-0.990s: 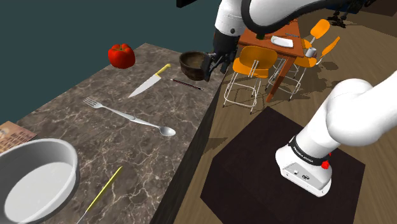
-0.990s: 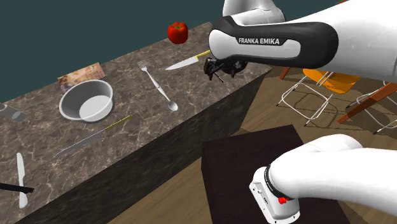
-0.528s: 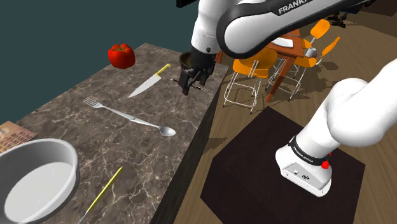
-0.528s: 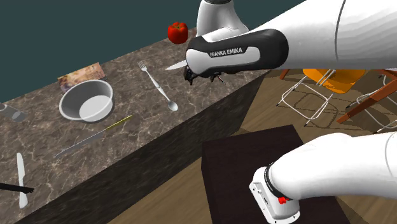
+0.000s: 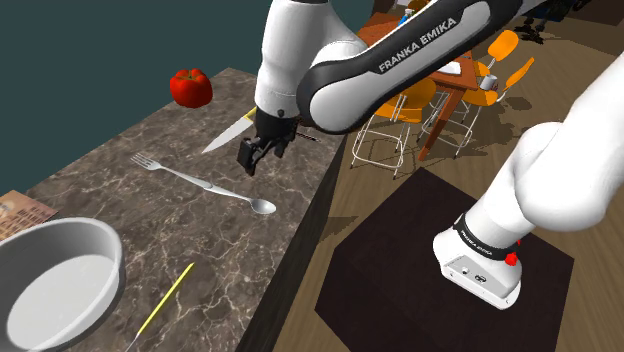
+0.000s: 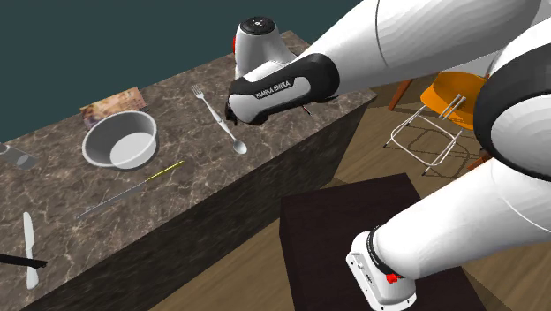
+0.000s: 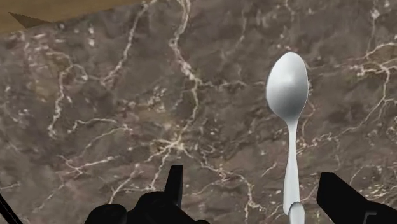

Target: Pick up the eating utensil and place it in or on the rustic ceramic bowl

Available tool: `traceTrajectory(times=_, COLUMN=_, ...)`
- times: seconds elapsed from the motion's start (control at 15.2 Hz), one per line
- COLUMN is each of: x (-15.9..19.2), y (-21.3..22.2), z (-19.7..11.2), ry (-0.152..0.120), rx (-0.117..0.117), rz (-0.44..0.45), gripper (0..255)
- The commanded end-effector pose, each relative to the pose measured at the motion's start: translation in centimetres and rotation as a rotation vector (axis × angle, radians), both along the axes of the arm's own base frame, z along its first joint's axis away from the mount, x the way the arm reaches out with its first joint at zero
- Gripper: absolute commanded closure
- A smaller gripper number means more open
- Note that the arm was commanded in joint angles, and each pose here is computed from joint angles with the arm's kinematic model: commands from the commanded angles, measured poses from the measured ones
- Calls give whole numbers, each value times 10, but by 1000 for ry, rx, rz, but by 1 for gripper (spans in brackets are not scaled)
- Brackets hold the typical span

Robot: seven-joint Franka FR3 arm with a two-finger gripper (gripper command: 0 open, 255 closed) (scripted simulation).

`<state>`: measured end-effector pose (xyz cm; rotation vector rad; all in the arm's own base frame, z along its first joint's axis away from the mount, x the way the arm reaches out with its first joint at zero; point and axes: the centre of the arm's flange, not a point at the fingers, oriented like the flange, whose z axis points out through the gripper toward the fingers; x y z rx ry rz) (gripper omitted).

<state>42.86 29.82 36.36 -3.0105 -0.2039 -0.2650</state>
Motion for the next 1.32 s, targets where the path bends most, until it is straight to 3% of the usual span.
traceTrajectory(times=0.0, x=5, y=21, z=-10, ry=-13, rx=10, rz=20, gripper=0)
traceTrajectory(times=0.33, x=14, y=68, z=-31, ry=-38, rx=28, rz=62, gripper=0)
traceTrajectory(times=0.79, x=22, y=75, z=-69, ry=-38, rx=28, rz=62, gripper=0)
traceTrajectory(times=1.25, x=22, y=75, z=-69, ry=-38, rx=28, rz=62, gripper=0)
